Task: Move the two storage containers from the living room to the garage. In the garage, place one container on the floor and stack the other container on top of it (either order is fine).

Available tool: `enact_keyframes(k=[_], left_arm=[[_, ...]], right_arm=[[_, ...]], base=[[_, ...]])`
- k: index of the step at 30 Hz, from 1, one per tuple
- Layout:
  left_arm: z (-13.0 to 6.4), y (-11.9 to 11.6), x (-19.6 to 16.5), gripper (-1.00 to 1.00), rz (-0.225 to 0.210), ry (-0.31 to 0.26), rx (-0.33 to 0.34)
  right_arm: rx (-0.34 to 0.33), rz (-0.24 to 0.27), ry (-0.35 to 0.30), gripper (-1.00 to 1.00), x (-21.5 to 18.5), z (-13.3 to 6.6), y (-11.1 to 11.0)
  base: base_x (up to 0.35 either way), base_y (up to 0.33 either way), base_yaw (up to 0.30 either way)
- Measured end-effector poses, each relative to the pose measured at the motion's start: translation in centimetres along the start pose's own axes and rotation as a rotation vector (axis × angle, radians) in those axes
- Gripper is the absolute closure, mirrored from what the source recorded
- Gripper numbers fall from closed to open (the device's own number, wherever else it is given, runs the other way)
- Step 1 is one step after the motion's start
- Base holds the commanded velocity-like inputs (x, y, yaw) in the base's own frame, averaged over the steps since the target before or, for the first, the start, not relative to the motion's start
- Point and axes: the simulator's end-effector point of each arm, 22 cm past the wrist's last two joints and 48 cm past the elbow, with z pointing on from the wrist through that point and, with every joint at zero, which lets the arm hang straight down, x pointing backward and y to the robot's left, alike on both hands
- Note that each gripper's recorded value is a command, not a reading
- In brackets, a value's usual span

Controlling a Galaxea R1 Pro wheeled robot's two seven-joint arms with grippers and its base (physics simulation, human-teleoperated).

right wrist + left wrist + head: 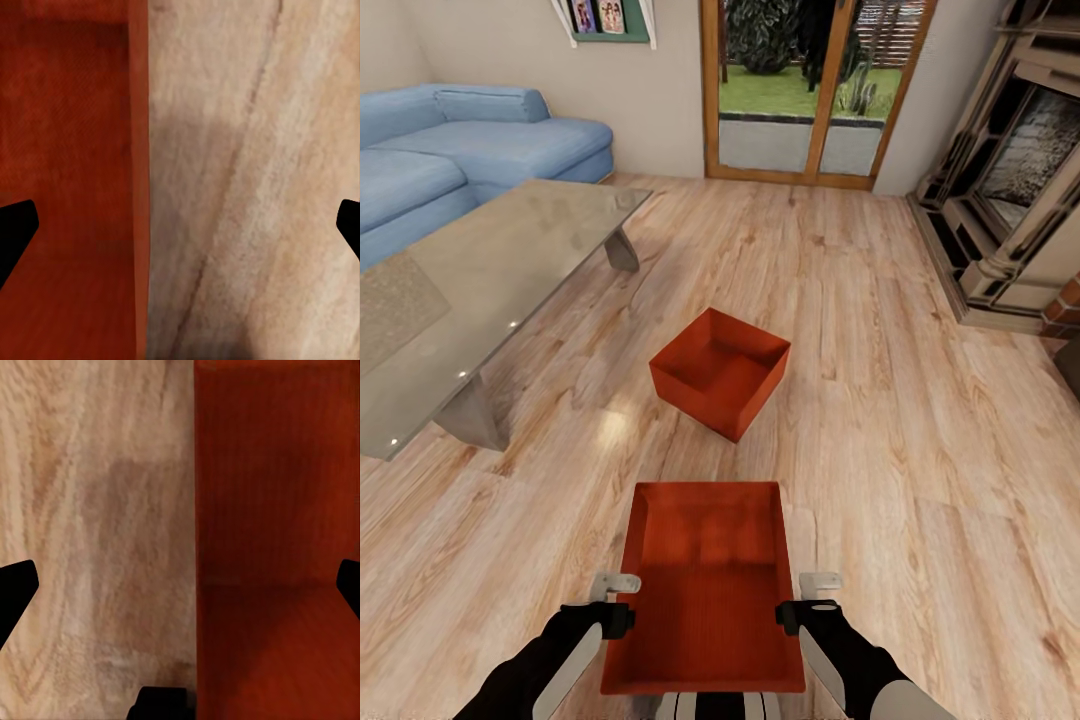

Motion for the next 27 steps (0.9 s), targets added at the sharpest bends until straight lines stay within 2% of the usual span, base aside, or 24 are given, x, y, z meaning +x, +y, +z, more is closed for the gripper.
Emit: enact_keyframes(k=[27], left_arm=[[0.9,-0.2,1.2,-1.0,0.002,0.03,0.003]], right_arm=[[-0.001,-0.002,0.031,-1.0,1.5,0.9,0.1]], base=[[0.0,0.0,0.0]])
